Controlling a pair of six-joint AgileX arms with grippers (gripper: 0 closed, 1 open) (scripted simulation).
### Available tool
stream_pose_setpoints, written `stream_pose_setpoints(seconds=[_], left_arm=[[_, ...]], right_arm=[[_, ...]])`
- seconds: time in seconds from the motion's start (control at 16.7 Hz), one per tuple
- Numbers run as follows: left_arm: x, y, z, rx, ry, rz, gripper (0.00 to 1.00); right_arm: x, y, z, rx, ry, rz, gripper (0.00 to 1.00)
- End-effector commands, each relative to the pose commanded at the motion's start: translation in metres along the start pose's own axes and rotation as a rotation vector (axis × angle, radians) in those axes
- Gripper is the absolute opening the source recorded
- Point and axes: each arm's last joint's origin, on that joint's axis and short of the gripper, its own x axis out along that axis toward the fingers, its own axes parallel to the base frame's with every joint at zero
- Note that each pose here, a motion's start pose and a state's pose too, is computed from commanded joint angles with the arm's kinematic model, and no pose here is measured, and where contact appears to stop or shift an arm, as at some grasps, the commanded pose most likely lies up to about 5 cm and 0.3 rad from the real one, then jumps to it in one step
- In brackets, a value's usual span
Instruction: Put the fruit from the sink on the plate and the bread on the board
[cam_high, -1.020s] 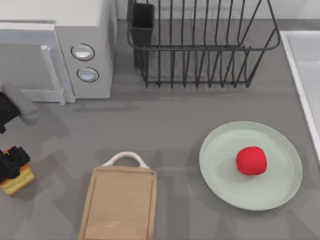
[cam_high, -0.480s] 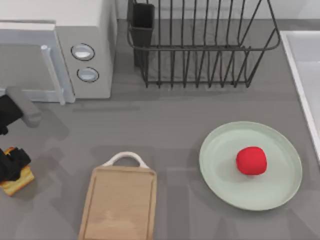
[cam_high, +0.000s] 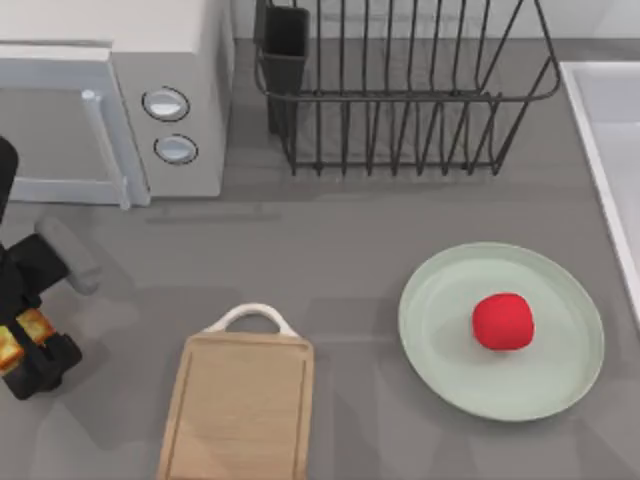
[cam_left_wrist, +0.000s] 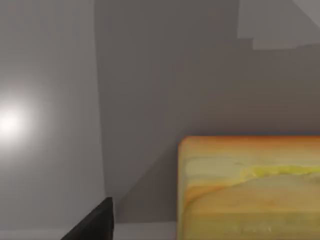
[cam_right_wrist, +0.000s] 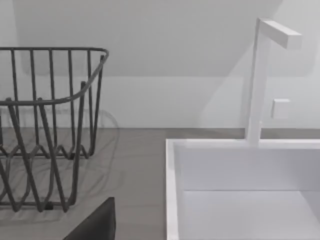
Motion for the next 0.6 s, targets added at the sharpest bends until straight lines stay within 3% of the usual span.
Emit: stream_pose_setpoints(seconds=[0.24, 0.6], left_arm=[[0.0009, -0.0001, -0.0001, 0.0, 0.001, -0.001, 1.0], [0.0009, -0.0001, -0.0001, 0.0, 0.001, -0.001, 0.55]], right_arm=[[0.0, 0.0, 0.0, 0.0, 0.0, 0.0, 1.0], [0.0, 0.0, 0.0, 0.0, 0.0, 0.0, 1.0]])
